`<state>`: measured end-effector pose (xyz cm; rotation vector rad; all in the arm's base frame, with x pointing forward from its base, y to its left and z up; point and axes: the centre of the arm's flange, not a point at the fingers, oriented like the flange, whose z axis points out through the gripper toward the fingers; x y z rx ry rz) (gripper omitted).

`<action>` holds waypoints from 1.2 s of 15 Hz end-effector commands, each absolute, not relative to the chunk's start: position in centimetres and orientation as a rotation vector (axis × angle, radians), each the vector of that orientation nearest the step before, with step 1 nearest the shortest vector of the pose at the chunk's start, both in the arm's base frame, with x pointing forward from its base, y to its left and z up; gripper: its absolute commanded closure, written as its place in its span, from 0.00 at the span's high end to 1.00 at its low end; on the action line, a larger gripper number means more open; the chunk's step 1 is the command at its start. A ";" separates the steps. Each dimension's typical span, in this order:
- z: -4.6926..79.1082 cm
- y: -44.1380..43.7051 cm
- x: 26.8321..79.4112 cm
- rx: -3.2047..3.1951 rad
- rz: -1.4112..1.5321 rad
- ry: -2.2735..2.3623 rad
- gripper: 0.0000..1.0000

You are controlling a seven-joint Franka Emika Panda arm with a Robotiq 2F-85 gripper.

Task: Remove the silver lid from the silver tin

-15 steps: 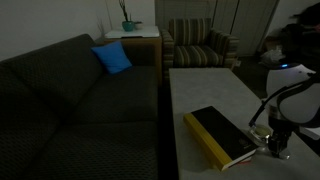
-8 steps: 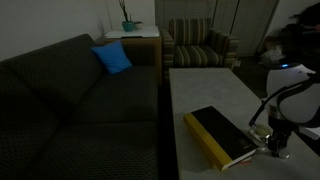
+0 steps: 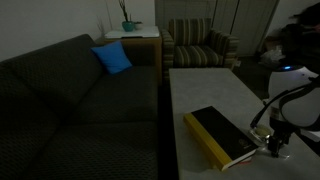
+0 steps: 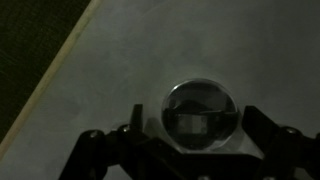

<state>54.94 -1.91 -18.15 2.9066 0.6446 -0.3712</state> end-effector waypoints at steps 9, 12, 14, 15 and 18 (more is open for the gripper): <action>-15.8 -0.5 50.4 2.823 -0.255 0.550 1.00; -15.1 0.4 48.8 2.777 -0.243 0.495 1.00; -14.6 0.9 47.8 2.748 -0.237 0.463 1.00; -14.4 1.2 47.4 2.731 -0.233 0.448 1.00; -13.4 2.1 46.0 2.682 -0.227 0.400 1.00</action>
